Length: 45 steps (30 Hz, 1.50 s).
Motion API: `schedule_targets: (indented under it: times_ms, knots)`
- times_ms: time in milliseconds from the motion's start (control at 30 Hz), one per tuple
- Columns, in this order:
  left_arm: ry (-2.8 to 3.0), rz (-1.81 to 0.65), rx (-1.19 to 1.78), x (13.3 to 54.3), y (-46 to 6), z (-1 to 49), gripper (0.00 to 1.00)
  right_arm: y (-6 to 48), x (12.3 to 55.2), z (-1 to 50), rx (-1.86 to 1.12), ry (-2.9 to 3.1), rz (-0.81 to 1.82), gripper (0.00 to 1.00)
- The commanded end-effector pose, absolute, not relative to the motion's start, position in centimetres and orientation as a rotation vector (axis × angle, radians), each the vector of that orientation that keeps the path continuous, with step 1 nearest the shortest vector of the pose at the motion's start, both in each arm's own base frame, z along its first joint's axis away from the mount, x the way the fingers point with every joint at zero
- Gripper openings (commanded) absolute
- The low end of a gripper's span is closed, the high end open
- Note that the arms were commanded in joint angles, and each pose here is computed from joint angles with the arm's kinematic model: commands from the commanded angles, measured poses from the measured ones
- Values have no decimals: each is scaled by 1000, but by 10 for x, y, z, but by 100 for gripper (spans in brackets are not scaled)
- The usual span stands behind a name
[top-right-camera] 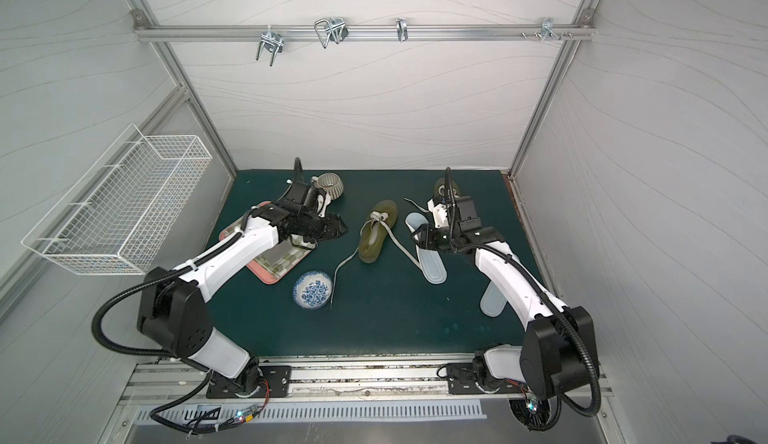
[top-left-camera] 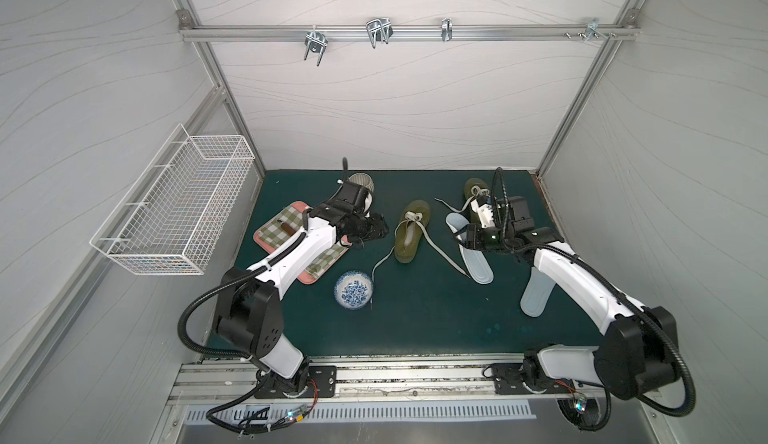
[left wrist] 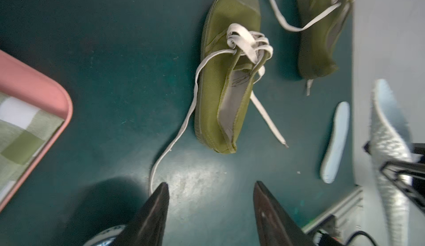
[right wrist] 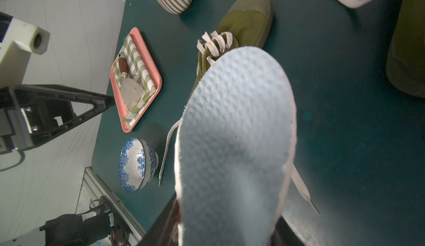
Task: Insert the insole into the shoe
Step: Adjust the shoe at the center of the board.
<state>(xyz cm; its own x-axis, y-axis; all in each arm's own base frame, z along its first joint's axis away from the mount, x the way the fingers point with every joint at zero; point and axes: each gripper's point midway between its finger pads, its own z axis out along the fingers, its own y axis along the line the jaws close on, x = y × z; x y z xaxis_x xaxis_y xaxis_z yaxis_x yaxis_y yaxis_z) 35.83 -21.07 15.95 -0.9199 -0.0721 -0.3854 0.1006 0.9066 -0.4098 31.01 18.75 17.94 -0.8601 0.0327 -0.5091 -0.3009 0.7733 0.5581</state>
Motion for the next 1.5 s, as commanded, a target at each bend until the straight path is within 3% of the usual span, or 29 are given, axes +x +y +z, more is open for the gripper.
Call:
schedule_targets:
  times_ms: [0, 533, 800, 1033, 1333, 1467]
  knots:
    - [2698, -325, 251, 367, -211, 146, 59, 177, 293, 175, -194, 2522, 936, 46]
    - [2685, -314, 363, 440, -268, 108, 44, 155, 295, 180, -143, 2510, 1032, 46]
    - [2708, -416, 318, 449, -286, 91, 42, 157, 295, 176, -134, 2511, 1066, 46]
    - [2665, -459, 301, 467, -299, 98, 22, 156, 294, 174, -135, 2517, 1059, 45]
    - [2667, -412, 292, 477, -298, 90, 22, 157, 297, 173, -134, 2525, 1070, 45]
    - [2672, -398, 294, 478, -297, 87, 17, 157, 298, 173, -135, 2527, 1064, 45]
